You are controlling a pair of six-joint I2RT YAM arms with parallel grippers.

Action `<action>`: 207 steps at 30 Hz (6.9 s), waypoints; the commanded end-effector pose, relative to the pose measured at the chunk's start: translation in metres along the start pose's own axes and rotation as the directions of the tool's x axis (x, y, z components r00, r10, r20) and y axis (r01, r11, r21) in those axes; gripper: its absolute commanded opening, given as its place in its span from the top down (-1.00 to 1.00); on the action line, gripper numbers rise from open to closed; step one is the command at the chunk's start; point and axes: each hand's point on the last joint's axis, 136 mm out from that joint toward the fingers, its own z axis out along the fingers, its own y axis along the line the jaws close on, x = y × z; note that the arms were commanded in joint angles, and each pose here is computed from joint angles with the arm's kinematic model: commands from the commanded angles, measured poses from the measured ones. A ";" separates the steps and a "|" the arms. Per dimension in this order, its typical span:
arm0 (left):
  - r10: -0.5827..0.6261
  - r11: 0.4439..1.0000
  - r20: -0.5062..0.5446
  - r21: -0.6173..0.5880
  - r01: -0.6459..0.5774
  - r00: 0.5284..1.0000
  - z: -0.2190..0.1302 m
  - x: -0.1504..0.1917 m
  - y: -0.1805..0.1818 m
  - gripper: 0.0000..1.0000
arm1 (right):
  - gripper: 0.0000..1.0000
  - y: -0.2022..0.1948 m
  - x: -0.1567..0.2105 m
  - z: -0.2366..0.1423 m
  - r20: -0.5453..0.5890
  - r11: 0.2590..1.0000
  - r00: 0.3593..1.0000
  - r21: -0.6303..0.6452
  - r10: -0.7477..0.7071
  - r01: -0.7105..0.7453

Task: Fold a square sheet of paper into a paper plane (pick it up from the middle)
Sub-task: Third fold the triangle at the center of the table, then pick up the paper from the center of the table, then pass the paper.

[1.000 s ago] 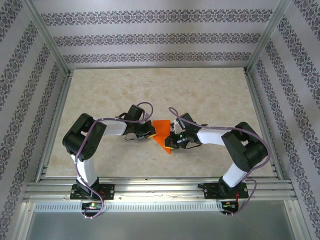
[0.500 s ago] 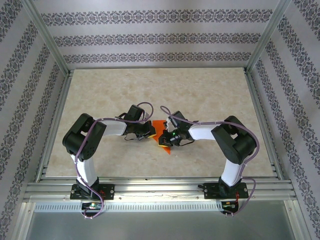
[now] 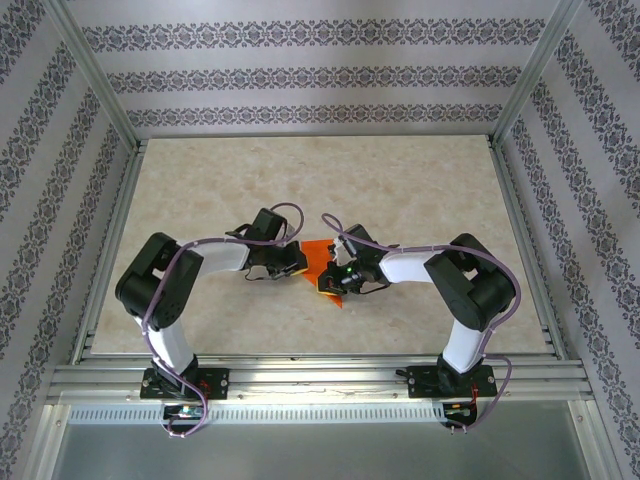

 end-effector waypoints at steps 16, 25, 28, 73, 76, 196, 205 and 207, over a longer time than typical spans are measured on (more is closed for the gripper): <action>-0.052 0.990 -0.123 -0.137 0.035 0.991 0.036 0.044 0.032 0.88 | 0.92 -0.020 0.014 -0.004 -0.022 0.998 0.999 0.045 0.039 -0.038; -0.078 0.983 -0.122 -0.173 0.056 0.989 0.038 0.048 0.047 0.92 | 0.90 -0.033 0.038 -0.019 -0.024 0.998 0.998 0.031 0.055 -0.054; -0.075 0.985 -0.119 -0.162 0.056 0.990 0.037 0.046 0.043 0.92 | 0.89 -0.040 0.047 -0.027 -0.015 0.998 0.998 0.028 0.059 -0.059; -0.057 0.998 0.165 0.044 0.050 0.985 -0.032 0.011 0.015 0.14 | 0.32 0.000 -0.025 -0.058 0.242 0.990 0.961 0.072 -0.132 0.118; -0.076 0.996 0.161 0.054 0.068 0.984 -0.031 0.011 0.019 0.14 | 0.34 -0.002 -0.028 -0.050 0.221 0.991 0.967 0.075 -0.123 0.109; -0.164 0.935 0.118 0.335 0.116 0.979 -0.009 -0.046 -0.023 0.47 | 1.00 0.012 -0.040 -0.084 0.307 0.927 0.952 -0.358 0.001 0.114; -0.152 0.936 0.113 0.335 0.106 0.982 -0.010 -0.045 -0.025 0.71 | 1.00 0.007 -0.041 -0.084 0.314 0.933 0.949 -0.345 0.011 0.103; -0.150 0.937 0.113 0.333 0.105 0.982 -0.010 -0.045 -0.025 0.77 | 1.00 0.005 -0.041 -0.084 0.318 0.935 0.948 -0.341 0.015 0.100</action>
